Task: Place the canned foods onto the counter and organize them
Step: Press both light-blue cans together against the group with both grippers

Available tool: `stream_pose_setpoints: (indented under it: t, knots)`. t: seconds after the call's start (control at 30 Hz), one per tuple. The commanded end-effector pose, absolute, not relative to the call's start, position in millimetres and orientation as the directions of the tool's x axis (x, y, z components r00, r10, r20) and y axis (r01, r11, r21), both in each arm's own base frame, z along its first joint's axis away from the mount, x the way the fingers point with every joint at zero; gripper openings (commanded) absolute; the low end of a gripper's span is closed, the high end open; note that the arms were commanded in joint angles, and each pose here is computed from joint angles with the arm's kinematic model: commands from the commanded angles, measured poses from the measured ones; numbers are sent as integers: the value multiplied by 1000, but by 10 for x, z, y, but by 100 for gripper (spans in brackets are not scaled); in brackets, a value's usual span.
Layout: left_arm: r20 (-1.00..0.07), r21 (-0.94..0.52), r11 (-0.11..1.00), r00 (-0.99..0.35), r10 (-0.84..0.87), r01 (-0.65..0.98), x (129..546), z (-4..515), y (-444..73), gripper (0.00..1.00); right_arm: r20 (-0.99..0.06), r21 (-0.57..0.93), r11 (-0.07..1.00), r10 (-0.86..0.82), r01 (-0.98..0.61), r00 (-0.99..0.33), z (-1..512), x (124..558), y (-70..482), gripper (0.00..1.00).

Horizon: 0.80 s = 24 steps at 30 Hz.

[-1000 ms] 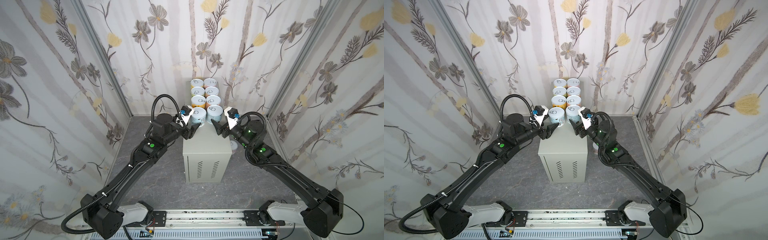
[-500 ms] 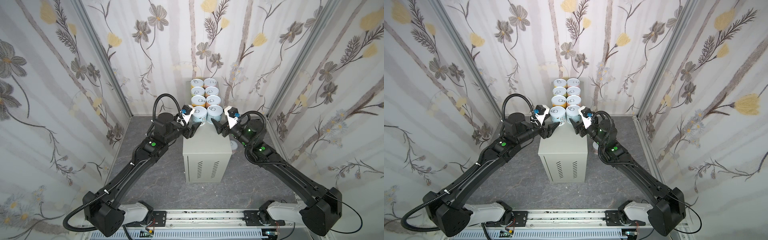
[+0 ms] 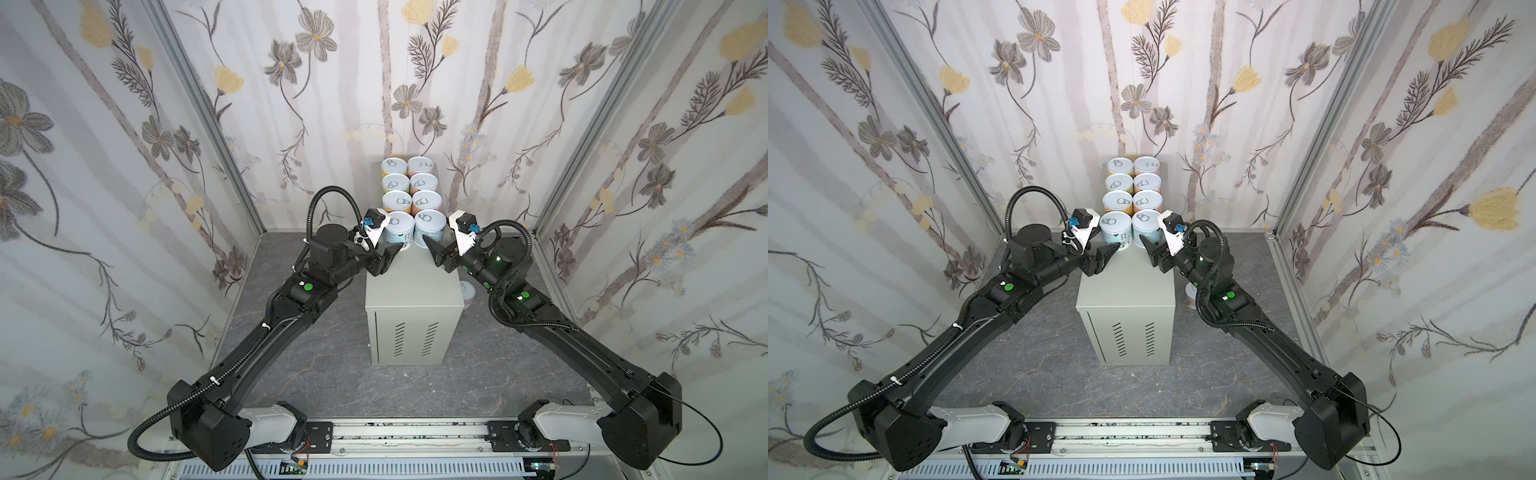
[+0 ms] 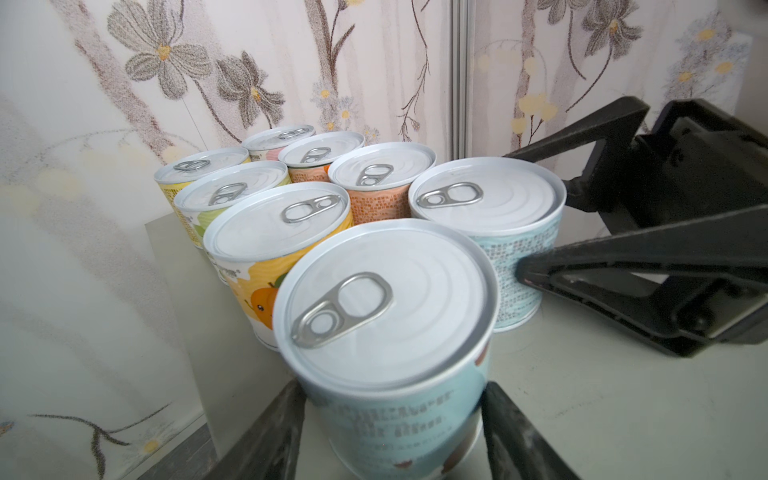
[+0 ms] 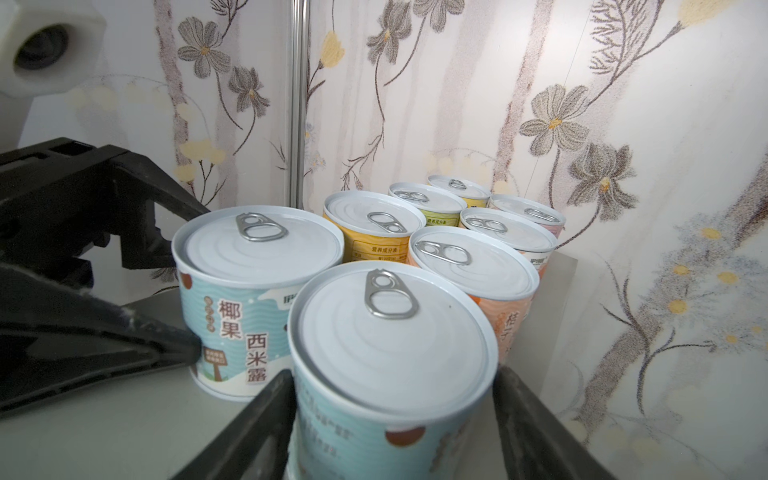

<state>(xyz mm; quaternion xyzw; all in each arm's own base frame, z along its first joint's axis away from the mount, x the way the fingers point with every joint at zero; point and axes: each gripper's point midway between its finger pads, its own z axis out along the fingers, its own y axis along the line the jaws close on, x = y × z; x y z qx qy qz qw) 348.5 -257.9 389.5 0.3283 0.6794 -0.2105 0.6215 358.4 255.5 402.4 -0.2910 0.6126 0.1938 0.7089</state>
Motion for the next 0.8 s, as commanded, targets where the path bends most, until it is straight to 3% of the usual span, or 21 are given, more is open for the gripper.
stream_pose_setpoints:
  t: [0.0,0.77]
  knots:
    - [-985,137,709,19,172,692,3520,3995,-2563,66,-983,-186,747,-144,-638,118,3794,3630,2566,74]
    - [-982,146,730,11,186,667,3607,3942,-2534,66,-984,-176,747,-146,-642,100,3741,3684,2580,73]
